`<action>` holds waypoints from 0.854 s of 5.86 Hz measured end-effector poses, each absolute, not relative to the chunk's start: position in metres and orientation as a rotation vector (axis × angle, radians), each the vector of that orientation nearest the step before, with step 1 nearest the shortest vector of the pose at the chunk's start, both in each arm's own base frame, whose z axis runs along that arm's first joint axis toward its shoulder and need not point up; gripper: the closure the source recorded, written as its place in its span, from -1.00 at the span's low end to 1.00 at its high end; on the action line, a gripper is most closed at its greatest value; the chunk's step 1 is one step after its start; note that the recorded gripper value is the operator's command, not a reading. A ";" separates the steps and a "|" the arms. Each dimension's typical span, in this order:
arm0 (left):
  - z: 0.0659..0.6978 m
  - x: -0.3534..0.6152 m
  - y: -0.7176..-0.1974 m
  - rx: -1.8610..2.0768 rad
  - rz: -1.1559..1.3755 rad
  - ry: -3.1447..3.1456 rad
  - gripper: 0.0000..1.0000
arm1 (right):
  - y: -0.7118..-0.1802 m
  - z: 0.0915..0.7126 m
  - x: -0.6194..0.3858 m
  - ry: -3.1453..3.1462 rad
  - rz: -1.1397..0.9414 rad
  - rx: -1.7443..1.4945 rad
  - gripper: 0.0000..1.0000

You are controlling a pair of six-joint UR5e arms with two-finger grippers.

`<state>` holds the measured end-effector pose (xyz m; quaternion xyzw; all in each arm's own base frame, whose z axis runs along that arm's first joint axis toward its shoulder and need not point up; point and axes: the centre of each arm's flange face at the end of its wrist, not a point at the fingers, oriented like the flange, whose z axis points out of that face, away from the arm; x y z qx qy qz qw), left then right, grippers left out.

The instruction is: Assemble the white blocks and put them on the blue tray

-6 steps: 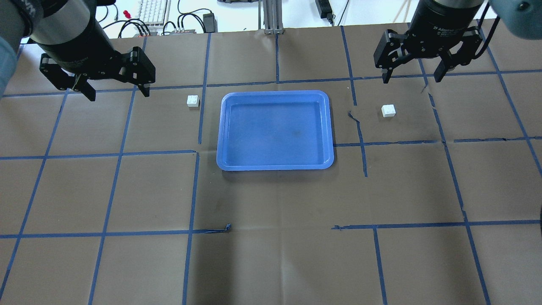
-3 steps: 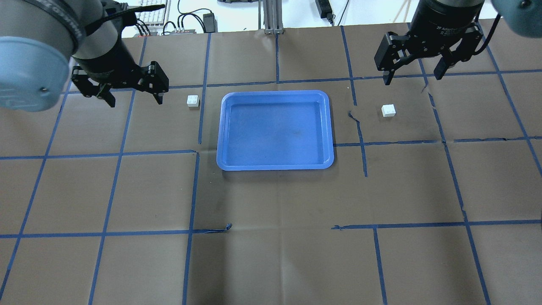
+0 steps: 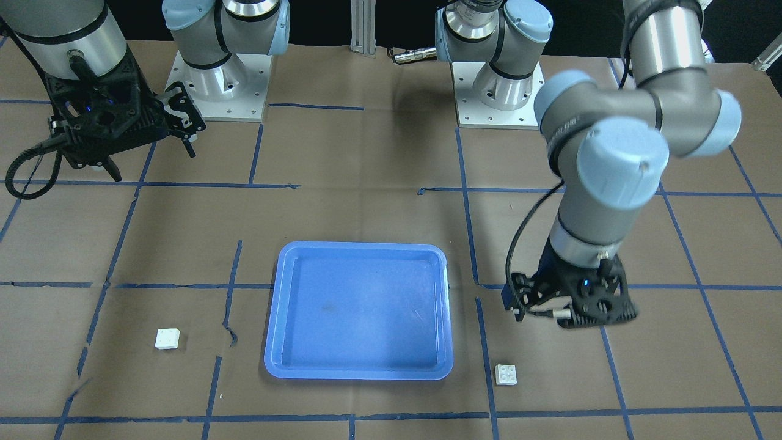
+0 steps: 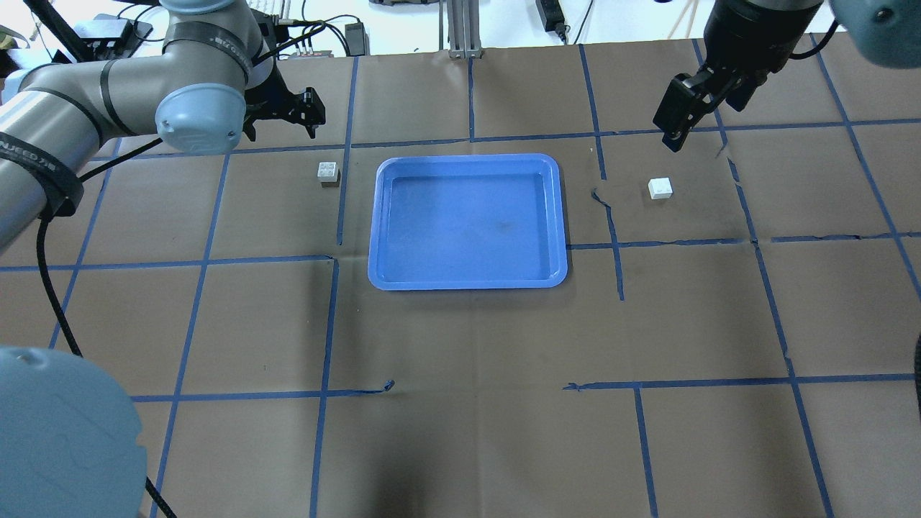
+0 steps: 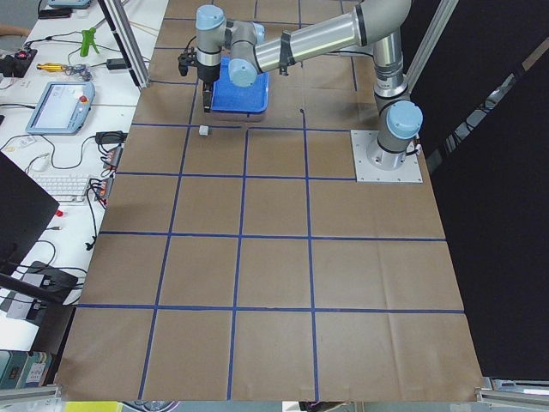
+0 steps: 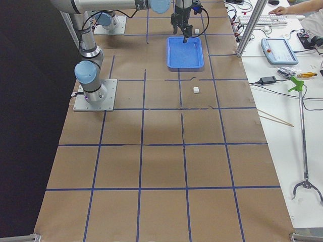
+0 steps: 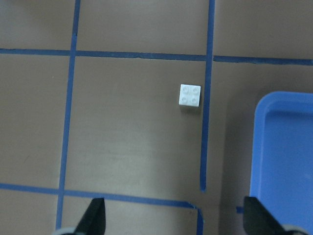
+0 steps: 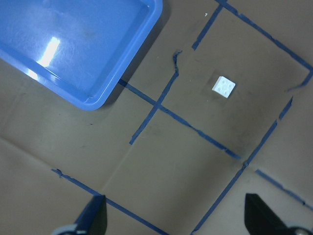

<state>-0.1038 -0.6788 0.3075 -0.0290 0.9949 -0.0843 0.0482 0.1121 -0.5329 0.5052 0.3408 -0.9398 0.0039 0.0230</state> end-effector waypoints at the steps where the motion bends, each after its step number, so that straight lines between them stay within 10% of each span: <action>1: 0.273 -0.103 -0.701 -0.058 -0.241 3.035 -0.98 | -0.546 0.497 0.095 -2.779 0.019 1.363 -0.99; 3: 0.221 -0.106 -0.715 0.030 -0.206 3.062 -0.92 | -0.571 0.480 0.047 -2.539 0.063 1.850 -0.99; 5: 0.189 -0.110 -0.715 0.206 -0.143 3.096 -0.25 | -0.597 0.445 -0.008 -2.330 0.260 2.279 -0.99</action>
